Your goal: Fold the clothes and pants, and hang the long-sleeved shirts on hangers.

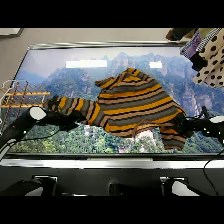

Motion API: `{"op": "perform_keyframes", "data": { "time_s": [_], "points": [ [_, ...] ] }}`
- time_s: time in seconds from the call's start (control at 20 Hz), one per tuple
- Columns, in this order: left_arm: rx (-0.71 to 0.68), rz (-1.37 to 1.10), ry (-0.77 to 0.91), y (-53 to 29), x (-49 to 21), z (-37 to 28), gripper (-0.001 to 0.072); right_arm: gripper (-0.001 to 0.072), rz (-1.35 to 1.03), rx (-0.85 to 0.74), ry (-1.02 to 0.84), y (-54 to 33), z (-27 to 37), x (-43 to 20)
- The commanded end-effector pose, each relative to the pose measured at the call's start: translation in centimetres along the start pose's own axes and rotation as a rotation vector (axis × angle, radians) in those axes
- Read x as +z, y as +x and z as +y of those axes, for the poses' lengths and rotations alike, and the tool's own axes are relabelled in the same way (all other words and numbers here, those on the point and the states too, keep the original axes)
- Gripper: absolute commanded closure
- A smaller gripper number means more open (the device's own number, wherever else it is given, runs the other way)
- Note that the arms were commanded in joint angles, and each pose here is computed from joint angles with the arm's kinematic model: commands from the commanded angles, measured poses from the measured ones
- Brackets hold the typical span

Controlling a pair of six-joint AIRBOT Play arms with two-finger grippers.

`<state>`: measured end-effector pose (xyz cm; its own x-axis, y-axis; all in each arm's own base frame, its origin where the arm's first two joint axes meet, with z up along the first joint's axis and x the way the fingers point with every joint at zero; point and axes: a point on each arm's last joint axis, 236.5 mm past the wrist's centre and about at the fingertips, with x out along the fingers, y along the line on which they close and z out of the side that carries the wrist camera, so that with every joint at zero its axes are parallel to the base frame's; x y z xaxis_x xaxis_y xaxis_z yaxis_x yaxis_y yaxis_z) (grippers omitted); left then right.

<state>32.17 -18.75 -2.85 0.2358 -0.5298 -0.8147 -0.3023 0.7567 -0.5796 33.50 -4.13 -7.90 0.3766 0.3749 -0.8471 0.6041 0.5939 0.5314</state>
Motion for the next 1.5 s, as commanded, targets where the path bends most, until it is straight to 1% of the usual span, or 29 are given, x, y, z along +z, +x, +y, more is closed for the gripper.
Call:
{"op": "perform_keyframes", "data": {
  "time_s": [0.0, 0.05, 0.1, 0.15, 0.25, 0.45, 0.6, 0.7, 0.75, 0.8, 0.9, 1.0, 1.1, 1.2, 1.25, 1.3, 1.35, 1.45],
  "points": [
    [-0.018, 0.036, 0.002, 2.4, -1.9, -1.5, 0.0102, 0.0429, -0.006, 0.004, 0.017, 1.7, -0.8, 0.7],
    [-0.022, 0.058, 0.001, 3.1, -2.7, -1.9, 0.0101, 0.0541, -0.013, 0.006, 0.009, 1.5, -0.6, 0.8],
    [-0.029, 0.073, 0.000, 3.9, -3.4, -2.4, 0.0102, 0.0612, -0.022, 0.009, 0.000, 1.2, -0.4, 0.9],
    [-0.040, 0.074, -0.002, 4.8, -3.9, -3.0, 0.0102, 0.0658, -0.035, 0.014, -0.011, 0.6, 0.0, 1.0],
    [-0.070, 0.060, -0.022, 6.3, -4.2, -4.1, 0.0102, 0.0683, -0.044, 0.026, -0.034, -0.4, 0.7, 0.7],
    [-0.114, 0.044, -0.114, 9.6, -4.8, -5.6, 0.0104, 0.0683, -0.005, 0.047, -0.061, -1.7, 1.8, -0.9],
    [-0.113, 0.028, -0.121, 11.3, -4.6, -6.1, 0.0109, 0.0684, 0.010, 0.056, -0.057, -2.2, 2.2, -1.5],
    [-0.118, 0.002, -0.118, 12.2, -3.7, -6.6, 0.0151, 0.0684, 0.023, 0.062, -0.067, -2.6, 2.5, -2.1],
    [-0.116, 0.006, -0.116, 12.5, -3.6, -6.8, 0.0464, 0.0685, 0.024, 0.069, -0.070, -2.9, 2.7, -2.2],
    [-0.120, 0.010, -0.111, 12.5, -3.5, -7.0, 0.0680, 0.0685, 0.026, 0.083, -0.071, -3.2, 3.2, -2.5],
    [-0.145, -0.007, -0.112, 11.1, -2.5, -7.7, 0.0681, 0.0687, 0.019, 0.113, -0.099, -4.0, 4.6, -3.1],
    [-0.156, -0.025, -0.065, 8.1, -1.3, -8.0, 0.0682, 0.0687, 0.023, 0.132, -0.170, -4.5, 7.3, -5.1],
    [-0.085, -0.004, 0.008, 4.1, -1.6, -6.4, 0.0682, 0.0688, 0.042, 0.120, -0.252, -5.4, 9.6, -8.6],
    [0.054, -0.013, 0.080, -0.5, -3.1, -3.5, 0.0682, 0.0688, 0.010, 0.000, -0.296, -7.3, 8.8, -11.4],
    [0.093, -0.020, 0.097, -2.6, -4.3, -2.4, 0.0683, 0.0688, -0.012, -0.067, -0.314, -8.7, 7.7, -12.7],
    [0.098, -0.018, 0.100, -4.4, -5.9, -1.7, 0.0683, 0.0688, -0.026, -0.118, -0.332, -10.6, 6.6, -14.3],
    [0.085, -0.014, 0.090, -6.3, -7.7, -1.2, 0.0682, 0.0688, -0.028, -0.135, -0.341, -12.3, 5.9, -16.2],
    [0.054, -0.010, 0.053, -9.5, -11.2, -0.3, 0.0682, 0.0687, -0.014, -0.113, -0.300, -15.4, 4.7, -20.2]
  ]
}}
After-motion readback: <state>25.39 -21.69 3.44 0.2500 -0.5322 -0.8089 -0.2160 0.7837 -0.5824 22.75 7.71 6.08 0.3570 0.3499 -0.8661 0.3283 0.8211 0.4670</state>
